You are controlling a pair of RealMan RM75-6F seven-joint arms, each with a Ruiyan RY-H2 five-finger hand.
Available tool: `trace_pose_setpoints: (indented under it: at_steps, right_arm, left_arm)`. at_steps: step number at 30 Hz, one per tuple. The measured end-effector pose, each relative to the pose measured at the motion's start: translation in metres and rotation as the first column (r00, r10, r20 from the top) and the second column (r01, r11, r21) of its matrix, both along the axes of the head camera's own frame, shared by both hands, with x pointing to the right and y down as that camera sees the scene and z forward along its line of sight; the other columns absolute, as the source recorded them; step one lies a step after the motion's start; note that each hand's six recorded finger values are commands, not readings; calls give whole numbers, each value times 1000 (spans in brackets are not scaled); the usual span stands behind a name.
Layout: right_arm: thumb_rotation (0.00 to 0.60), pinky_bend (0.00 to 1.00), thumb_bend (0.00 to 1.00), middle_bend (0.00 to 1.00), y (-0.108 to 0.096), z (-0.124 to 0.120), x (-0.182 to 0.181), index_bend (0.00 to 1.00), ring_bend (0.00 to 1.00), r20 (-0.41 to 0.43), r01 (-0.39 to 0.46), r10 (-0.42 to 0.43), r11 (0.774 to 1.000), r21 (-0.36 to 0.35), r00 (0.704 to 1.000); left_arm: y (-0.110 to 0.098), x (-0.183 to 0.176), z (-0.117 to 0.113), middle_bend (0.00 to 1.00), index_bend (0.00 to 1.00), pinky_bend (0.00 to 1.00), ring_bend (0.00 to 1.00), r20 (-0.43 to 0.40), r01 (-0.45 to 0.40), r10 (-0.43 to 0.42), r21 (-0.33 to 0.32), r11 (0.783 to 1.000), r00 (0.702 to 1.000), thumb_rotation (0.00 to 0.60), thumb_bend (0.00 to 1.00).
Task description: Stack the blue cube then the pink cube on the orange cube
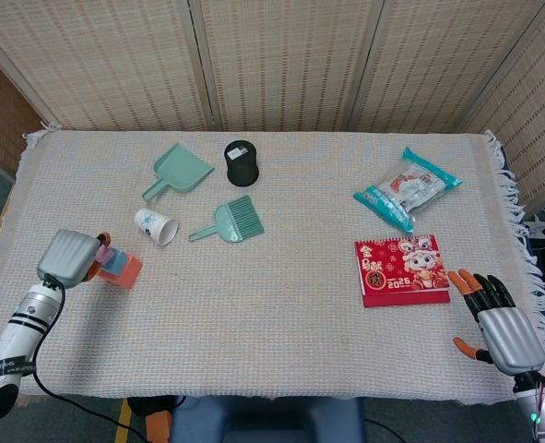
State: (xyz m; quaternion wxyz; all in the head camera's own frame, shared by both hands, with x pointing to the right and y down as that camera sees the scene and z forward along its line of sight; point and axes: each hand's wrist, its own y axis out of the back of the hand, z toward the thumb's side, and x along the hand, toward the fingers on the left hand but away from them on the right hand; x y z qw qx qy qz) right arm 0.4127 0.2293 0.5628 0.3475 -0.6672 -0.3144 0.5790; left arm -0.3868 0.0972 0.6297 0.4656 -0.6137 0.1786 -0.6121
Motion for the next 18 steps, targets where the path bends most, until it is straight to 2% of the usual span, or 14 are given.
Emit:
trace_pose_setpoints:
  at_steps: [7,10,15,18]
  right_arm:
    - [600,0,94,0,0,0,0,0,0,-1,0,0,1000,0,1000]
    - [600,0,95,0,0,0,0,0,0,-2,-1,1,1000,0,1000]
    - [600,0,95,0,0,1,0,0,0,-4,-1,1,1000,-1,1000]
    - [600,0,95,0,0,1,0,0,0,-4,-1,1,1000,-1,1000]
  left_arm:
    - [0,-3,2,1000,625,1000,1000,7,5,-5,-6,1000,1000,600,465]
    - [1,-3,2,1000,583,1000,1000,7,5,-5,-8,1000,1000,600,465]
    - [1,-4,2,1000,405,1000,1000,14,8,-8,-12,1000,1000,600,466]
    - [1,-5,2,1000,331,1000,1000,14,9,-9,-12,1000,1000,600,466]
